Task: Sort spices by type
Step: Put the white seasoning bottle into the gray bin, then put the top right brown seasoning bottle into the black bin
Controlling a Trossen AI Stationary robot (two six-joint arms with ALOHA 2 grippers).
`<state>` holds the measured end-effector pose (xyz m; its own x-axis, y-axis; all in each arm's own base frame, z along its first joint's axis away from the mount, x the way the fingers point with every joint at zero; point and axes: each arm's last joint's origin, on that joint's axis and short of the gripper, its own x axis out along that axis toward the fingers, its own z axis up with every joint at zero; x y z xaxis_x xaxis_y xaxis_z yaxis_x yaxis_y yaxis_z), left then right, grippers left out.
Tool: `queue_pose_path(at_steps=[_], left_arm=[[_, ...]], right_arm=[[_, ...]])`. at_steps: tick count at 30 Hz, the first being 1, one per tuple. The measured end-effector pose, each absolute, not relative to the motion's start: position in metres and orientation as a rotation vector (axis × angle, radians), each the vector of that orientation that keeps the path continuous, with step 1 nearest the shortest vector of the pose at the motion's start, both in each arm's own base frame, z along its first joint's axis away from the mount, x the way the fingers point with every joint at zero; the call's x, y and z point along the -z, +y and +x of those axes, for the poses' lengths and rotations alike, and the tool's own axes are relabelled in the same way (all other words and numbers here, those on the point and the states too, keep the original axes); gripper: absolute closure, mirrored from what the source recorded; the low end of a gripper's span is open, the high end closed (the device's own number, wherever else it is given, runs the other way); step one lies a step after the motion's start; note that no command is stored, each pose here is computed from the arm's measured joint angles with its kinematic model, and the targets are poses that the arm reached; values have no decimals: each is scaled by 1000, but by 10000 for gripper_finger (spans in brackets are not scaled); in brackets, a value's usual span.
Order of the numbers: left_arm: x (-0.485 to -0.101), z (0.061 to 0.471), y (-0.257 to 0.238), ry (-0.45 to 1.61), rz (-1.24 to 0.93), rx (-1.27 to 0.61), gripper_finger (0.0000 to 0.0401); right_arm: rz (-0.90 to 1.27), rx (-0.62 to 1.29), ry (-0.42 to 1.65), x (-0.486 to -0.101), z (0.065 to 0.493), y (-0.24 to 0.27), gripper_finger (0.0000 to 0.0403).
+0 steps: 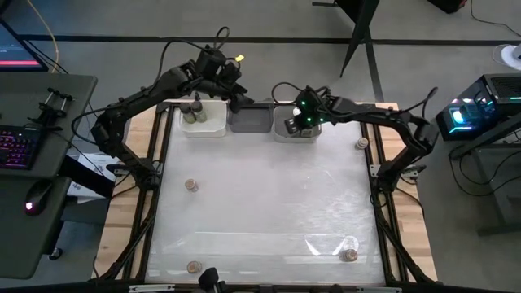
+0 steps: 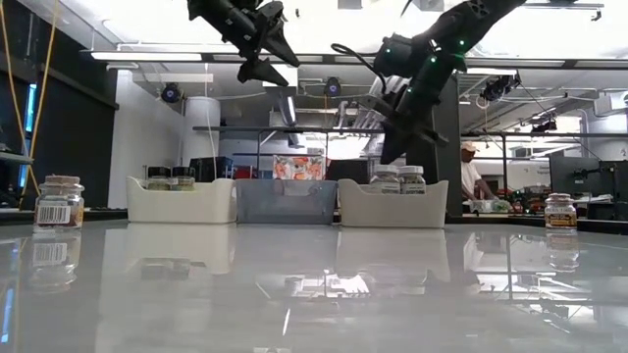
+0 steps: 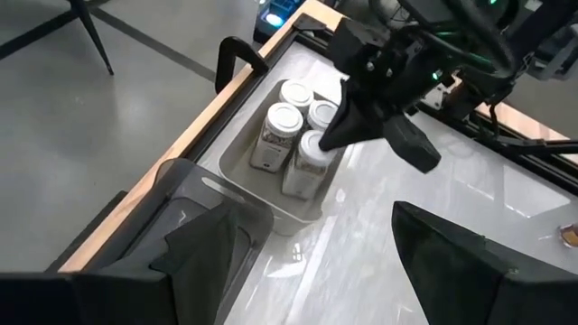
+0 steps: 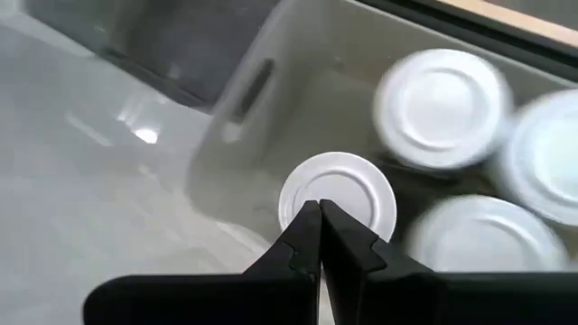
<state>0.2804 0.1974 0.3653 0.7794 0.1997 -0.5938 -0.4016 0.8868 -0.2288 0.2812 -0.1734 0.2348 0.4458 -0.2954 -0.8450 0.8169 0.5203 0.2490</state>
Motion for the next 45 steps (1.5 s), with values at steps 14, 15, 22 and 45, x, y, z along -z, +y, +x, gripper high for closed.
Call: queue_pose_path(at_steps=[14, 15, 22, 45], left_arm=[[-365, 280, 198, 604, -335, -326, 119], [-364, 279, 198, 610, -334, -324, 119], [-367, 274, 194, 622, -288, -245, 119], [-390, 251, 153, 630, -446, -26, 119]], right_arm=[[760, 879, 732, -255, 284, -178, 403], [756, 872, 706, -259, 284, -177, 403], [767, 853, 620, -264, 284, -190, 403], [644, 655, 599, -270, 295, -186, 403]])
